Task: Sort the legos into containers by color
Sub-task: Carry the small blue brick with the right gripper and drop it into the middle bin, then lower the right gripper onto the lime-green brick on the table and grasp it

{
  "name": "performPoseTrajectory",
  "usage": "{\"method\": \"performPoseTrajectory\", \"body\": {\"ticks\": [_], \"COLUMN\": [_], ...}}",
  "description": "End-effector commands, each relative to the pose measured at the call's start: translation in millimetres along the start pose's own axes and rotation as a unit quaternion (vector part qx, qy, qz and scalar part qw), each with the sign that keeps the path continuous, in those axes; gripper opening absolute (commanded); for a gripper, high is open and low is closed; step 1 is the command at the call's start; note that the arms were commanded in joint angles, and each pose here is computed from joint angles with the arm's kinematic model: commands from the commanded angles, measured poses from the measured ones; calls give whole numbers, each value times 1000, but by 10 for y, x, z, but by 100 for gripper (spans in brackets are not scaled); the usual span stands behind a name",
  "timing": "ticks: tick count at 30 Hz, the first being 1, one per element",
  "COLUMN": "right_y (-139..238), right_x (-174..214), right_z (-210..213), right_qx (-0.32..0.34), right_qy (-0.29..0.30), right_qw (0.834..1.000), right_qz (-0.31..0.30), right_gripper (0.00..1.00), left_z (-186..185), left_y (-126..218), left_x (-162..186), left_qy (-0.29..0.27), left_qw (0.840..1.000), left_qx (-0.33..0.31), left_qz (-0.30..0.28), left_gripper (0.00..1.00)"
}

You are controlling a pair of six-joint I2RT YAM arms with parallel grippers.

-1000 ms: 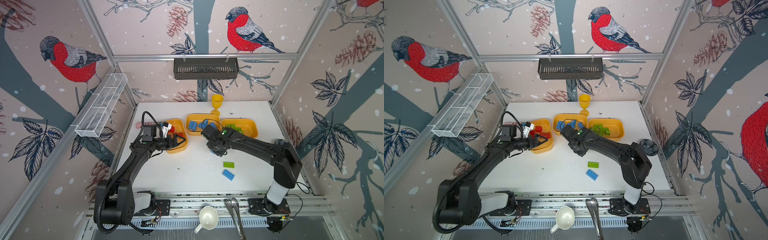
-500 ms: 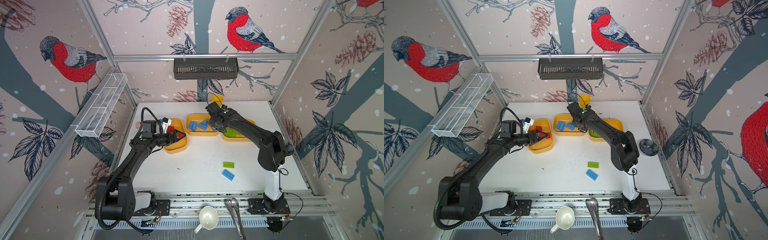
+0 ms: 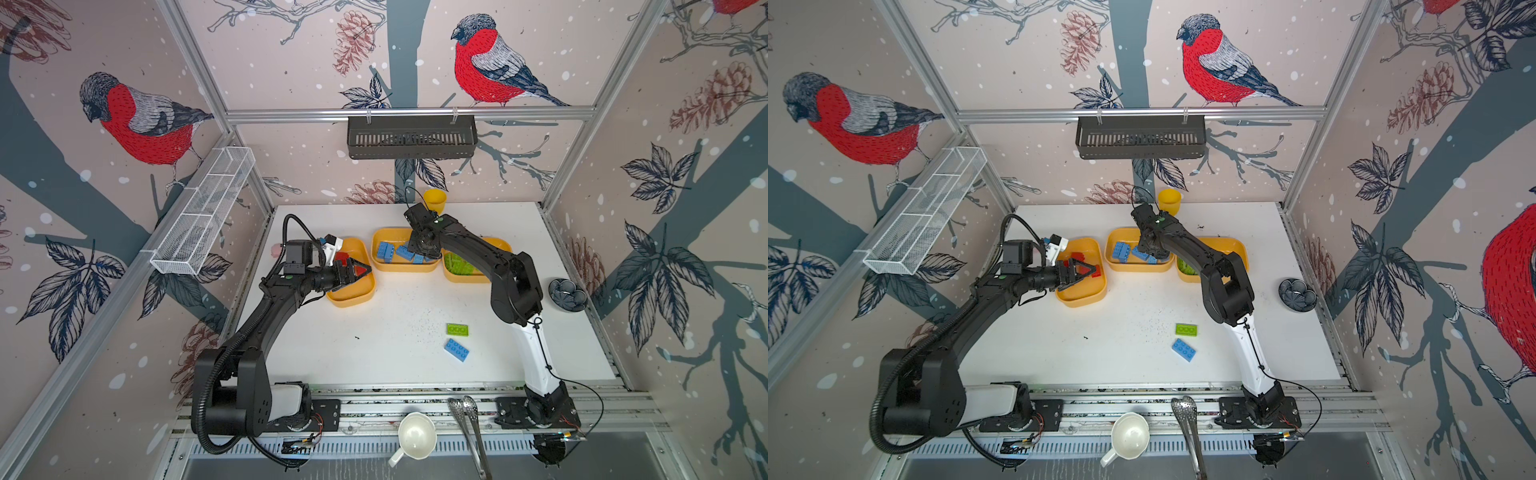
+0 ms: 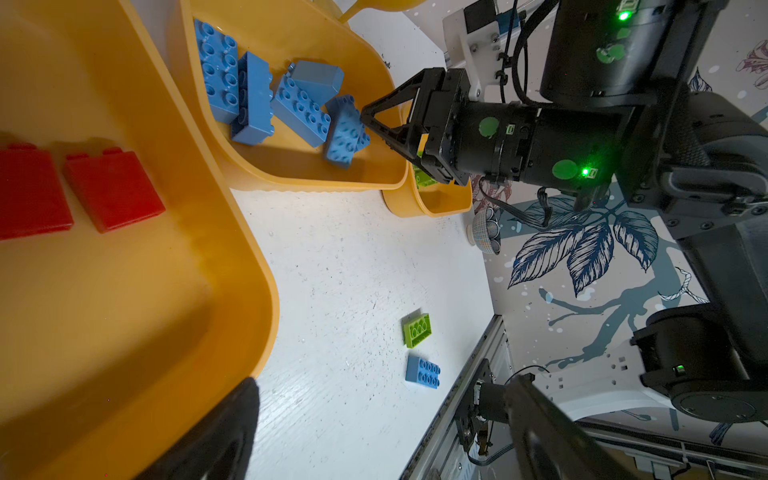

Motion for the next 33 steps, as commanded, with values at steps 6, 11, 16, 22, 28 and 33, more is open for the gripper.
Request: {"method": "performPoseTrajectory", "body": {"ticks": [6, 11, 16, 22, 28, 33], "right_y": [439, 749, 989, 1111, 1132, 1155], "right_x": [-33, 213, 583, 1005, 1105, 1282], "right_z": [-83, -274, -604, -969, -1388, -1570], "right_qx": [-14, -16, -22, -22, 42, 11], "right_qy": [2, 32, 47, 157, 311, 437], "right_qw": [1000, 999, 998, 986, 949, 898], "right_qz": [-5, 6, 29, 47, 38, 49], "right_gripper": [71, 75, 77, 76, 78, 77], "left_z": [23, 26, 34, 62, 66, 64], "left_y": [14, 8, -3, -35, -37, -31], "left_x": [-33, -21, -12, 9, 19, 52], "left_qy": [-11, -9, -8, -5, -6, -7], "left_qw": [1000, 1000, 1000, 1000, 1000, 1000], "left_qx": [-2, 1, 4, 9, 9, 8], "left_qz": [-5, -5, -3, 0, 1, 5], "left_gripper": [92, 92, 92, 92, 92, 92]}}
Point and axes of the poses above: each gripper's point midway between its finger pads, its own y axis back along the fingers, its own z axis along the line the jaws close on, x = y × z, the point moved 3 cm from there along y, back along the fingers, and after that the axes turned 8 degrees about -y, right-handed, at the moved point
